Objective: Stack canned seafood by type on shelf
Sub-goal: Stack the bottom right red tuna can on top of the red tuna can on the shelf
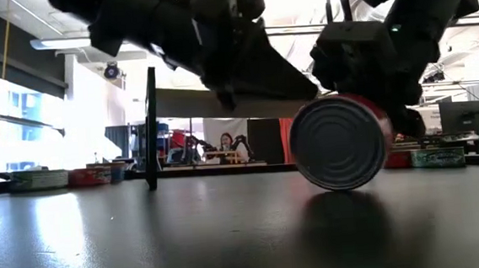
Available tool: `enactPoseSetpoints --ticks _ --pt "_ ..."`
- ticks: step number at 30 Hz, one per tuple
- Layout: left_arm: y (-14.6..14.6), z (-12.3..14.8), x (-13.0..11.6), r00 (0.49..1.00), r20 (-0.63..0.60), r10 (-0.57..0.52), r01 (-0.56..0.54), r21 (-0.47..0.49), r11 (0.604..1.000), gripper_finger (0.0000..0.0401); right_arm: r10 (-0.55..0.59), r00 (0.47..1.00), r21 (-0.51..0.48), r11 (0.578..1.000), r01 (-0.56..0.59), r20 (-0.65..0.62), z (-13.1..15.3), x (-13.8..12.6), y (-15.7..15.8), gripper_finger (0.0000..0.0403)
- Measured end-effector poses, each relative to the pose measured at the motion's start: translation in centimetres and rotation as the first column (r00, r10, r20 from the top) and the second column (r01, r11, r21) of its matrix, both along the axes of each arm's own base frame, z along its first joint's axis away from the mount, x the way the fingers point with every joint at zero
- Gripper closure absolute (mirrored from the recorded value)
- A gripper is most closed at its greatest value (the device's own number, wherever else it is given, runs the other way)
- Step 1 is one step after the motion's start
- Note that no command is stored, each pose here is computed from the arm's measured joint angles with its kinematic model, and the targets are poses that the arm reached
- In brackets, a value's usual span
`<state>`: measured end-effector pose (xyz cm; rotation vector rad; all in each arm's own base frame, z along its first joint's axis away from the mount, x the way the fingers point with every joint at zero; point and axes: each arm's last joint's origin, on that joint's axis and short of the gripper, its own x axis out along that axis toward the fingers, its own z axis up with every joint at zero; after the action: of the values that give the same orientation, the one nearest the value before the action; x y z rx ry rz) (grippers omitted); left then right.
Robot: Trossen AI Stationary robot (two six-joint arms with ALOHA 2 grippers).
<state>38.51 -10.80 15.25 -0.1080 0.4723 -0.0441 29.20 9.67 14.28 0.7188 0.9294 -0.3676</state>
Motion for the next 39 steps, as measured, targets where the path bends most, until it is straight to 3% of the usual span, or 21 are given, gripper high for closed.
enactPoseSetpoints --ticks 4,9,14,19,22,24,29,34,36,39 --pt "0.2 0.5 0.4 1.000 0.022 0.011 -0.012 0.037 0.999 0.0401 0.014 1.000 0.021 1.000 -0.014 0.008 0.1 0.1 0.2 0.0403" --pt "0.5 0.5 0.5 1.000 0.012 0.016 -0.017 0.041 0.999 0.0401 0.018 0.999 -0.021 1.000 -0.017 0.029 1.1 -0.3 0.0 0.0403" --pt "0.9 1.9 -0.9 0.995 -0.101 0.011 -0.001 0.101 0.995 0.0401 -0.044 0.998 -0.099 0.994 0.049 0.054 4.1 -2.1 -1.2 0.0403" --pt "1.7 3.8 -3.5 0.963 -0.267 0.024 0.029 0.193 0.981 0.0401 -0.077 0.966 0.036 0.997 0.070 0.248 8.5 -3.4 -0.8 0.0403" --pt "2.0 4.3 -4.5 0.943 -0.329 0.045 0.031 0.220 0.975 0.0401 -0.018 0.905 0.078 0.997 -0.016 0.424 10.9 -3.4 0.6 0.0397" --pt "2.0 4.3 -4.8 0.934 -0.353 0.052 0.028 0.219 0.975 0.0401 0.038 0.892 0.055 0.996 -0.070 0.450 11.8 -3.4 1.6 0.0385" --pt "1.5 4.1 -5.1 0.923 -0.382 0.035 0.047 0.203 0.978 0.0401 0.250 0.901 -0.084 0.968 -0.236 0.354 13.7 -1.4 4.1 0.0319" --pt "1.5 6.1 -6.0 0.939 -0.344 -0.016 0.101 0.230 0.968 0.0401 0.465 0.884 -0.239 0.865 -0.441 0.052 14.2 1.2 5.9 0.0226" --pt "2.0 7.9 -7.1 0.945 -0.325 -0.022 0.105 0.241 0.965 0.0401 0.463 0.882 -0.245 0.848 -0.470 -0.089 13.7 2.0 6.0 0.0192" --pt "3.1 11.1 -9.3 0.958 -0.287 0.007 0.070 0.256 0.964 0.0401 0.383 0.900 -0.230 0.875 -0.426 -0.208 12.3 3.3 6.1 0.0154"
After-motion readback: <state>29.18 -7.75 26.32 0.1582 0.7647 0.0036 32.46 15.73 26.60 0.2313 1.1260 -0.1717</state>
